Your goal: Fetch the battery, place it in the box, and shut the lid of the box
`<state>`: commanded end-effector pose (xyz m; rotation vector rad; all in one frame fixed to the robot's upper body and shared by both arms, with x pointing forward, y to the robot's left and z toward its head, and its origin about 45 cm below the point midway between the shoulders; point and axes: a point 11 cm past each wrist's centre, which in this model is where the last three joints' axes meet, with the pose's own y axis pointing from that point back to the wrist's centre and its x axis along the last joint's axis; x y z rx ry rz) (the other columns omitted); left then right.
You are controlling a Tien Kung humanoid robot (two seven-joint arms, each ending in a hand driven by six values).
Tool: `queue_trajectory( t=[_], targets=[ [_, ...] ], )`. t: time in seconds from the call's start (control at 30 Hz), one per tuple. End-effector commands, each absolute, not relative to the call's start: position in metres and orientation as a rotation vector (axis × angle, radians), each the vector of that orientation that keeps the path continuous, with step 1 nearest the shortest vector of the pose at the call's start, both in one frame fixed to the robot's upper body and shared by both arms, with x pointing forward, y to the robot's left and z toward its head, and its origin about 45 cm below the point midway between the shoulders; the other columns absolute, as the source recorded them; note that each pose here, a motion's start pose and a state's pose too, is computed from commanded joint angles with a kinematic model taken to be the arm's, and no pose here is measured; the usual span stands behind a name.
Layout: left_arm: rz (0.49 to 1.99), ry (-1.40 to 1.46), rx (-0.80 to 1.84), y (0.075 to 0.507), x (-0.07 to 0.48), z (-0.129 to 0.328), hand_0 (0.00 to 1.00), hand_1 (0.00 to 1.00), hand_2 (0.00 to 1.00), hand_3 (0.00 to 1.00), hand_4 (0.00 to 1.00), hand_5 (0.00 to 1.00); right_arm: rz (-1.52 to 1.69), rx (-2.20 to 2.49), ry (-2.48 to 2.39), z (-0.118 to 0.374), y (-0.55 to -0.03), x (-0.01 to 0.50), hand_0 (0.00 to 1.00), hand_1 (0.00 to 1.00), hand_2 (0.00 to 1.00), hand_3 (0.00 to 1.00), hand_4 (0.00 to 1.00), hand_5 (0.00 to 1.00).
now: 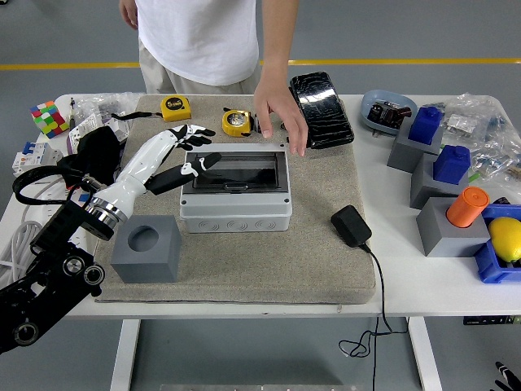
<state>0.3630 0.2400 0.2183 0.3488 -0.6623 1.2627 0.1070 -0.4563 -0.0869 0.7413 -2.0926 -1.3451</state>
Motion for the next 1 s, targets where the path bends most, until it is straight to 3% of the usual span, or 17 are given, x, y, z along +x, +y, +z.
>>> queue_trajectory(
  t=[0.23,0.5,1.0],
  targets=[
    [1.487,-0.502,0.148,0.28,0.362,0.219,0.539,0.659,0.66,0.711,0.998,0.998,-1.348,0.745,-2.106,-0.085,-0.458,0.111,0.624,0.643,0.641,0.547,0.92,0.476],
    [1.603,-0.471,0.055,0.312,0.367,0.228,0.523,0.653,0.656,0.707,0.998,0.998,-1.351,0.753,-2.123,-0.083,-0.461,0.117,0.623,0.643,0.641,0.547,0.92,0.476],
    [1.649,-0.476,-0.17,0.33,0.37,0.257,0.553,0.684,0.659,0.708,0.998,0.998,-1.379,0.733,-2.163,-0.081,-0.461,0.119,0.626,0.644,0.642,0.546,0.92,0.478]
  ],
)
